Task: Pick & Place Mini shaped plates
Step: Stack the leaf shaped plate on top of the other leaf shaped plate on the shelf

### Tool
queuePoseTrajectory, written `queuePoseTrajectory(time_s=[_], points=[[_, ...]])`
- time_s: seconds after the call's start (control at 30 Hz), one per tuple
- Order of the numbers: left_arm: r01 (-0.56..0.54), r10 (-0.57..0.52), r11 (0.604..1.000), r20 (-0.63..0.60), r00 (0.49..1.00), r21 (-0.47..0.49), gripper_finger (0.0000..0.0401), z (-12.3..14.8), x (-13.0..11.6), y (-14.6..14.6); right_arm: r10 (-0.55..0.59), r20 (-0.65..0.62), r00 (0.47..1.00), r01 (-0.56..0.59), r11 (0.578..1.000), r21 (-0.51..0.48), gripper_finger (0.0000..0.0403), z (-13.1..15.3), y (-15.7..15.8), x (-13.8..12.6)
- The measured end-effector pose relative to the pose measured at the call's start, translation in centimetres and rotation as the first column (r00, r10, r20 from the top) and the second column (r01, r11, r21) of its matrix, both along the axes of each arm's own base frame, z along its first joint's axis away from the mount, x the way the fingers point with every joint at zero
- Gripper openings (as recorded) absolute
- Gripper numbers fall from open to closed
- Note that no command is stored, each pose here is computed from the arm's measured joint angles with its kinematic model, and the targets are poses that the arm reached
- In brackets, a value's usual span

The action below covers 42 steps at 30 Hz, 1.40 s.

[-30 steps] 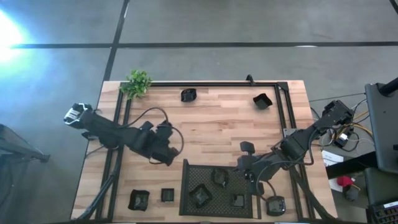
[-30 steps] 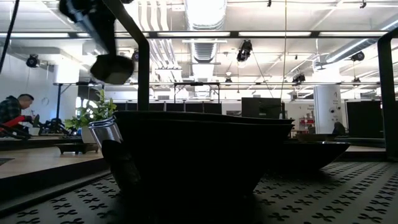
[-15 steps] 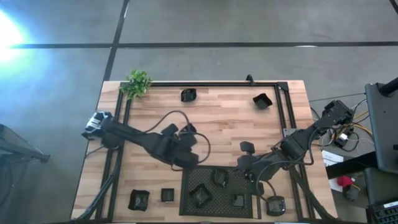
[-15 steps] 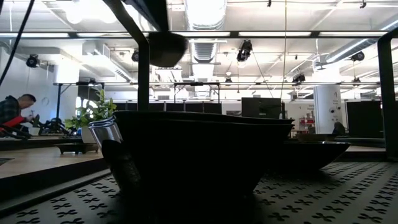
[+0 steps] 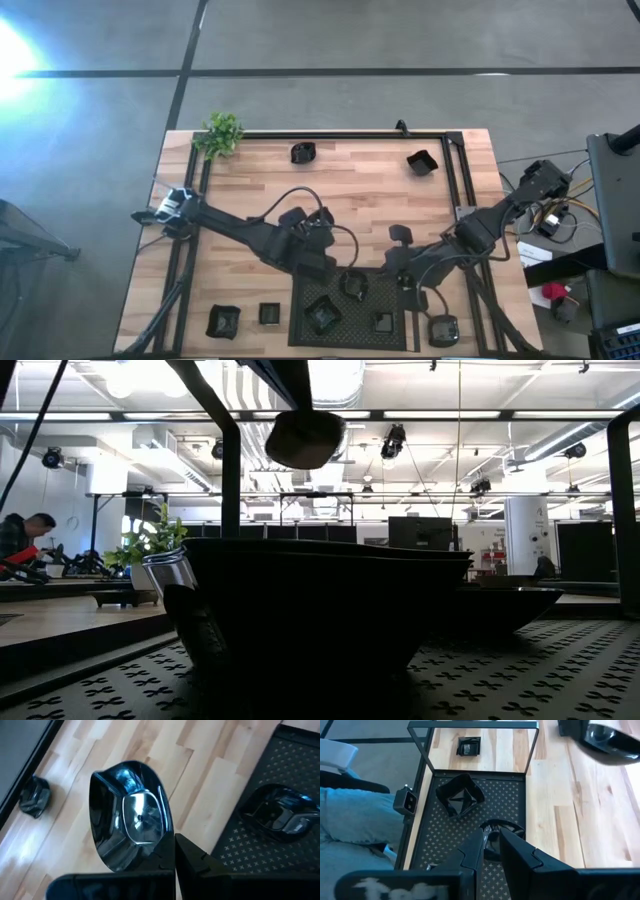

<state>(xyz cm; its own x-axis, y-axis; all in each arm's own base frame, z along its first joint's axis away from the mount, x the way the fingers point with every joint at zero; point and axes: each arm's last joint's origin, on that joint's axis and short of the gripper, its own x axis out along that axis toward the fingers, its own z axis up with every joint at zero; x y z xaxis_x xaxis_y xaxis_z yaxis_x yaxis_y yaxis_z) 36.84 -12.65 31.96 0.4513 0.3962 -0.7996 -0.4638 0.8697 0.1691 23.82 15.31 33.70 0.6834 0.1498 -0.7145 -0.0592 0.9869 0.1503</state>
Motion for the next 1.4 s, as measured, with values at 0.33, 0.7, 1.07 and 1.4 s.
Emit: queuePoseTrajectory(time_s=[0.33, 0.7, 1.07, 1.4], points=[[0.063, -0.062, 0.998, 0.018, 0.998, -0.005, 0.0, -2.5, 2.8, -0.2, -0.002, 0.032, 0.999, 0.001, 1.0, 0.02, 0.0061, 1.2, -0.7, -1.0], [0.032, -0.032, 0.999, 0.018, 0.999, -0.014, 0.0, -4.2, 5.1, 2.4, -0.014, 0.061, 0.998, 0.013, 1.0, 0.02, 0.0061, 2.1, -1.4, -2.0], [0.001, -0.001, 1.0, 0.014, 1.0, -0.007, 0.0, -4.2, 5.6, 4.2, -0.018, 0.056, 0.998, 0.017, 1.0, 0.013, 0.0061, 2.1, -1.5, -2.1], [0.02, -0.019, 1.0, 0.014, 1.0, -0.024, 0.0, -5.9, 6.9, 4.7, -0.014, 0.057, 0.998, 0.014, 1.0, 0.01, 0.0061, 2.1, -1.5, -2.1]])
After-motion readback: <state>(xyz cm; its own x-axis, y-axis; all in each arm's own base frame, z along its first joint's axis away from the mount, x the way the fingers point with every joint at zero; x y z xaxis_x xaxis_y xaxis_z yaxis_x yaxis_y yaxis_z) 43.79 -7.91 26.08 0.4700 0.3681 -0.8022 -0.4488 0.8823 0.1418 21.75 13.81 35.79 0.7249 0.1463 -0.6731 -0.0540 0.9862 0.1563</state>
